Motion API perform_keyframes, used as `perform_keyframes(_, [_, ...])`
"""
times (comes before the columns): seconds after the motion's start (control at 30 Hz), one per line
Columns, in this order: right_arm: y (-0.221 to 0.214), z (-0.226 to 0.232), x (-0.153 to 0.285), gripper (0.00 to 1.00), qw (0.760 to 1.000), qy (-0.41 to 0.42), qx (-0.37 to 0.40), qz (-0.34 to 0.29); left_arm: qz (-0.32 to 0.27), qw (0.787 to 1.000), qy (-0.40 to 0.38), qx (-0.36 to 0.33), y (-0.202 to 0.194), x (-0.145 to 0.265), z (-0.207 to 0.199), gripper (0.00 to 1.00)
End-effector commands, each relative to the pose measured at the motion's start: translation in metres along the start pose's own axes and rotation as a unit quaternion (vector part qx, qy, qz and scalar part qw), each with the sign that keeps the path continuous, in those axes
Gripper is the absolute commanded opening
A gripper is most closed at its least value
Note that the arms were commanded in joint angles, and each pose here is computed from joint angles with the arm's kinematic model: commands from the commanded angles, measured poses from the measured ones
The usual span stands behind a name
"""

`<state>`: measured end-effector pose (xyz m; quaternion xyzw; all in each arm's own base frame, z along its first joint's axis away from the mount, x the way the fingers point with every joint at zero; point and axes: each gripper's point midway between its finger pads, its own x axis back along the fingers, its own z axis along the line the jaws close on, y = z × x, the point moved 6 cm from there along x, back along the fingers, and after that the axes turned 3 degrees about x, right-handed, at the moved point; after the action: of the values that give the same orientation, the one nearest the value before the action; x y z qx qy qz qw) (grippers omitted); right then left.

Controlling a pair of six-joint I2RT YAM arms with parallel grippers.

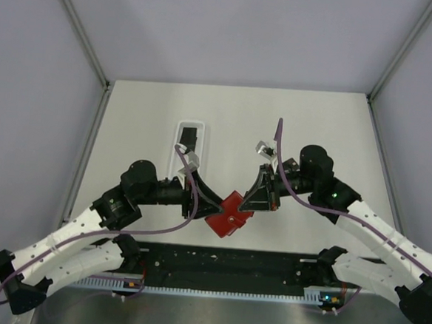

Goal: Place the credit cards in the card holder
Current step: Open the card holder.

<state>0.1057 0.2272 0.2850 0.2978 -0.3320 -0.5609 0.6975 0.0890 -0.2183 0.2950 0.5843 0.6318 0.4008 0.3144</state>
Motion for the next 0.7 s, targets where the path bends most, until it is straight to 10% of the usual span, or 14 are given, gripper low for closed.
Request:
perform_keyframes(0.0, [0.0199,0.0174,0.0042,0.00,0.998,0.022,0.053,-0.018,-0.007,0.999,-0.049,-0.018,0.0098,-0.0032,-0.0119,0.36])
perform_keyframes(0.67, [0.0272,0.0160,0.0014,0.00,0.998,0.022,0.056,-0.024,0.013,0.996,-0.085,-0.007,0.0015,-0.0121,-0.0102,0.36])
